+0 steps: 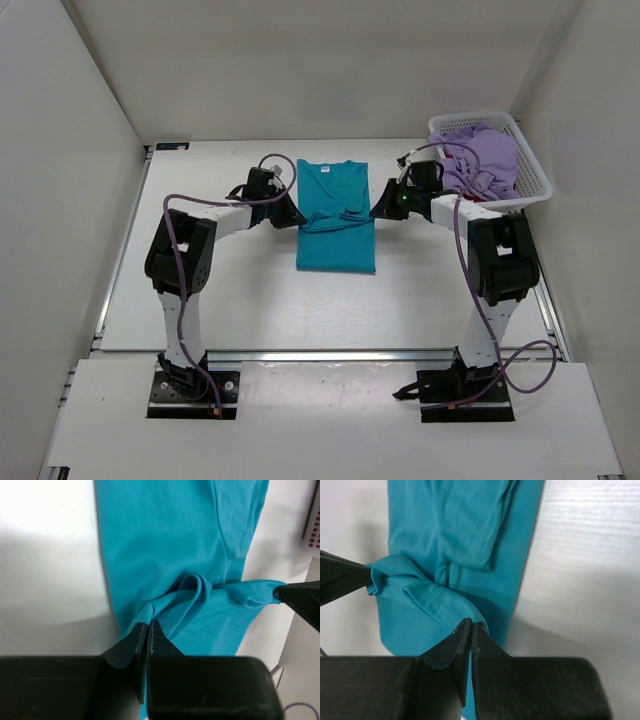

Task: Fold and stack the t-shirts
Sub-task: Fold the folded rectangular tshirt in 1/3 of the way

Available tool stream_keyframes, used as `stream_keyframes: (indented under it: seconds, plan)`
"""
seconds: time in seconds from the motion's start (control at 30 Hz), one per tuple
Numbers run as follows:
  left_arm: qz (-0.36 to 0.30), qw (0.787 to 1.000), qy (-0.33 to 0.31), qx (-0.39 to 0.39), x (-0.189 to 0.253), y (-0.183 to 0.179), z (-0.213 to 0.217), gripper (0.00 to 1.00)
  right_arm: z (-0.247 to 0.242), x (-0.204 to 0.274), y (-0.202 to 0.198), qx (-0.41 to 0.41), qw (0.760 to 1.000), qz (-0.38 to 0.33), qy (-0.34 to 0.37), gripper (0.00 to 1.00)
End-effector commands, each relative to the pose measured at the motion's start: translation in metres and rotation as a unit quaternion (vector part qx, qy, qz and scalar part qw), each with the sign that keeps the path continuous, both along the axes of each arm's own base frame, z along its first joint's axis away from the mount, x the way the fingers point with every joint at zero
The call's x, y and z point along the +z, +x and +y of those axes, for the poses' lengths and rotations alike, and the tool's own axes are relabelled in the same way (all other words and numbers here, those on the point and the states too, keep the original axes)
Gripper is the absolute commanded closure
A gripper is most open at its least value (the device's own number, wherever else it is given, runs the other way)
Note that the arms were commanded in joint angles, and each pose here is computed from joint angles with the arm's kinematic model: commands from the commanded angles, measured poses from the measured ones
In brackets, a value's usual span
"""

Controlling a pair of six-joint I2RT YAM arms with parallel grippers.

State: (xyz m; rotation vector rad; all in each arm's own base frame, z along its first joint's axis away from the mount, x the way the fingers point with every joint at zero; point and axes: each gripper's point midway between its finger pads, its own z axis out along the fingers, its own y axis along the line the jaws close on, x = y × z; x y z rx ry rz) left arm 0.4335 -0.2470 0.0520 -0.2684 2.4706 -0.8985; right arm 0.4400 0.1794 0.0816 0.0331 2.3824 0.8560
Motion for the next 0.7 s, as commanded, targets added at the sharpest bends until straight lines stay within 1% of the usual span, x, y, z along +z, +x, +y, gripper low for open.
stream_keyframes:
  seconds: [0.0, 0.07, 0.1, 0.13, 0.2, 0.23, 0.27, 0.3, 0.37, 0.4, 0.43, 0.47, 0.5, 0.53, 0.57, 0.6, 0.63, 0.67]
  plan:
    - [-0.042, 0.999, -0.017, -0.006, 0.025, 0.029, -0.014, 0.86, -0.003, -0.006, 0.02, 0.002, 1.0, -0.008, -0.006, 1.0]
    - [-0.033, 0.999, -0.017, 0.001, 0.02, 0.03, -0.016, 0.8, -0.002, -0.01, 0.026, 0.002, 1.0, -0.007, -0.007, 0.98]
    - [-0.026, 1.0, -0.017, 0.006, 0.014, 0.03, -0.013, 0.78, -0.002, -0.01, 0.03, 0.001, 1.0, -0.008, -0.008, 0.94]
    - [-0.028, 0.999, -0.026, 0.018, 0.019, 0.036, -0.008, 0.74, -0.001, -0.014, 0.029, 0.002, 1.0, -0.002, -0.01, 0.92]
    - [-0.034, 0.998, -0.04, 0.031, 0.029, 0.035, -0.003, 0.63, -0.002, -0.006, 0.033, -0.004, 1.0, -0.015, -0.015, 0.83]
    - [-0.037, 0.997, -0.05, 0.037, 0.032, 0.035, 0.005, 0.57, -0.004, 0.004, 0.035, -0.008, 0.999, -0.028, -0.016, 0.77]
    - [-0.061, 0.995, -0.068, 0.037, 0.048, 0.042, 0.002, 0.48, -0.005, 0.015, 0.035, -0.01, 0.999, -0.044, -0.02, 0.74]
    - [-0.08, 0.993, -0.082, 0.034, 0.066, 0.041, 0.0, 0.4, -0.008, 0.024, 0.033, -0.015, 0.998, -0.052, -0.024, 0.69]
    - [-0.1, 0.991, -0.086, 0.037, 0.087, 0.039, 0.005, 0.35, -0.009, 0.039, 0.03, -0.021, 0.997, -0.07, -0.038, 0.64]
    - [-0.114, 0.989, -0.087, 0.033, 0.098, 0.033, 0.003, 0.38, -0.008, 0.051, 0.027, -0.021, 0.995, -0.088, -0.048, 0.65]
    - [-0.124, 0.988, -0.081, 0.037, 0.105, 0.026, 0.005, 0.43, -0.01, 0.061, 0.023, -0.027, 0.993, -0.1, -0.049, 0.65]
    - [-0.135, 0.987, -0.08, 0.031, 0.114, 0.017, -0.001, 0.48, -0.009, 0.061, 0.018, -0.03, 0.992, -0.106, -0.063, 0.63]
    - [-0.133, 0.988, -0.068, 0.028, 0.108, 0.005, -0.009, 0.54, -0.005, 0.071, 0.015, -0.031, 0.99, -0.122, -0.07, 0.63]
    - [-0.124, 0.99, -0.059, 0.028, 0.097, -0.007, -0.009, 0.56, -0.002, 0.076, 0.01, -0.028, 0.988, -0.132, -0.073, 0.63]
    - [-0.135, 0.988, -0.067, 0.013, 0.104, -0.017, -0.024, 0.57, 0.003, 0.073, 0.004, -0.021, 0.988, -0.132, -0.077, 0.65]
    - [-0.127, 0.99, -0.068, 0.001, 0.091, -0.032, -0.033, 0.57, 0.01, 0.077, 0.002, -0.01, 0.987, -0.142, -0.068, 0.68]
    - [-0.106, 0.992, -0.068, 0.004, 0.073, -0.043, -0.034, 0.58, 0.014, 0.077, 0.0, -0.003, 0.988, -0.142, -0.064, 0.79]
    - [-0.092, 0.993, -0.071, -0.001, 0.054, -0.053, -0.041, 0.6, 0.033, 0.066, -0.01, 0.031, 0.99, -0.128, -0.057, 0.92]
